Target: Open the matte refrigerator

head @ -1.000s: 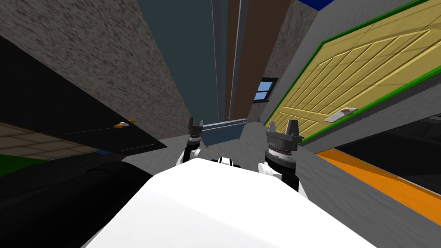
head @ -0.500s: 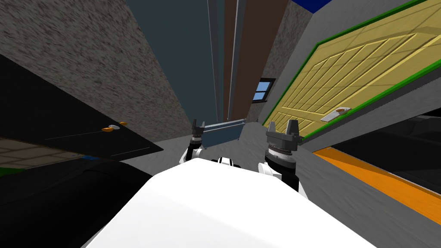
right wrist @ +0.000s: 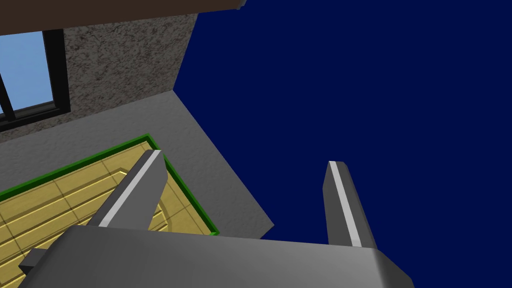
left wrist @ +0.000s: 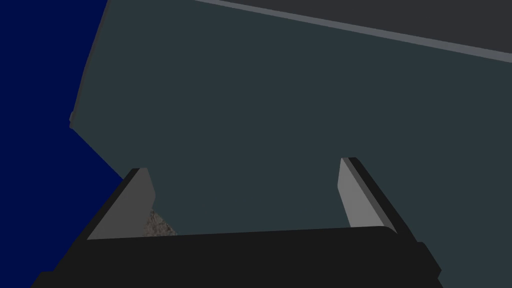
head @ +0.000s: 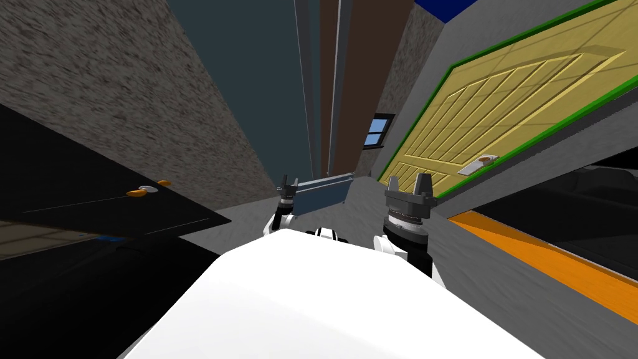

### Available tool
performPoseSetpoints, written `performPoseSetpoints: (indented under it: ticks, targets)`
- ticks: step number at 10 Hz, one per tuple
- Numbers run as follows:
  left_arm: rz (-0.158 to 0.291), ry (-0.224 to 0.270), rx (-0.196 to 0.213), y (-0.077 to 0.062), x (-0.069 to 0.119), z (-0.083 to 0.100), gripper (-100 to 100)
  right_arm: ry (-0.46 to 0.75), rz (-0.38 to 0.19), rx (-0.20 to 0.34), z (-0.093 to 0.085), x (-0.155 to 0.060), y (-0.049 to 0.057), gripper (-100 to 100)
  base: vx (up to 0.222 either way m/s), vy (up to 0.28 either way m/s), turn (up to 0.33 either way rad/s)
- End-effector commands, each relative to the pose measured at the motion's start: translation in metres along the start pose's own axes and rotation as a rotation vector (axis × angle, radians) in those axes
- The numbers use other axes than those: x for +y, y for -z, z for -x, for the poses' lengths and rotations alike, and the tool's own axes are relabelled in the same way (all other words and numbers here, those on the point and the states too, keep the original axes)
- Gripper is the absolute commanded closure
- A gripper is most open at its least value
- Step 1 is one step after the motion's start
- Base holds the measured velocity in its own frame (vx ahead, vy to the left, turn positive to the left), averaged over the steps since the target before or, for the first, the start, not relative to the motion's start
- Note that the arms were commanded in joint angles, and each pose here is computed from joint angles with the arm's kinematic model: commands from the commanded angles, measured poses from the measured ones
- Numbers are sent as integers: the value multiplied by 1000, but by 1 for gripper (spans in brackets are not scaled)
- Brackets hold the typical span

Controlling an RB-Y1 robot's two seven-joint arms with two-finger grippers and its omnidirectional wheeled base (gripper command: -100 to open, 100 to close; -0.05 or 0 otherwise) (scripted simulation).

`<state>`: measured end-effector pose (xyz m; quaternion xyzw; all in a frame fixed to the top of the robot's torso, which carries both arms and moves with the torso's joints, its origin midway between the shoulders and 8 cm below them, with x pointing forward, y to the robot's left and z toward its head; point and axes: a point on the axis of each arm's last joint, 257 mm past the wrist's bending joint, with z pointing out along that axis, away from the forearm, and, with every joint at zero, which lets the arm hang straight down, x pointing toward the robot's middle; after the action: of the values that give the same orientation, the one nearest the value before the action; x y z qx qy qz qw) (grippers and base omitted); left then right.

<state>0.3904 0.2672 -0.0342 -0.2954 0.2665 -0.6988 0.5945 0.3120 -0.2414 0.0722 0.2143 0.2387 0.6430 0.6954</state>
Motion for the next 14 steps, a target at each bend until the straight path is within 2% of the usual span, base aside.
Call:
performPoseSetpoints:
  ticks: [1,9,14]
  targets:
    - [26,15,-8,7,19,7,-100,0,0,0,0,0,0,0,50,13,-52]
    - [98,74,-52,24,76,28,-100,0,0,0,0,0,0,0,64,13,-57]
    - [136,103,-83,36,104,38,-100,0,0,0,0,0,0,0,61,14,-48]
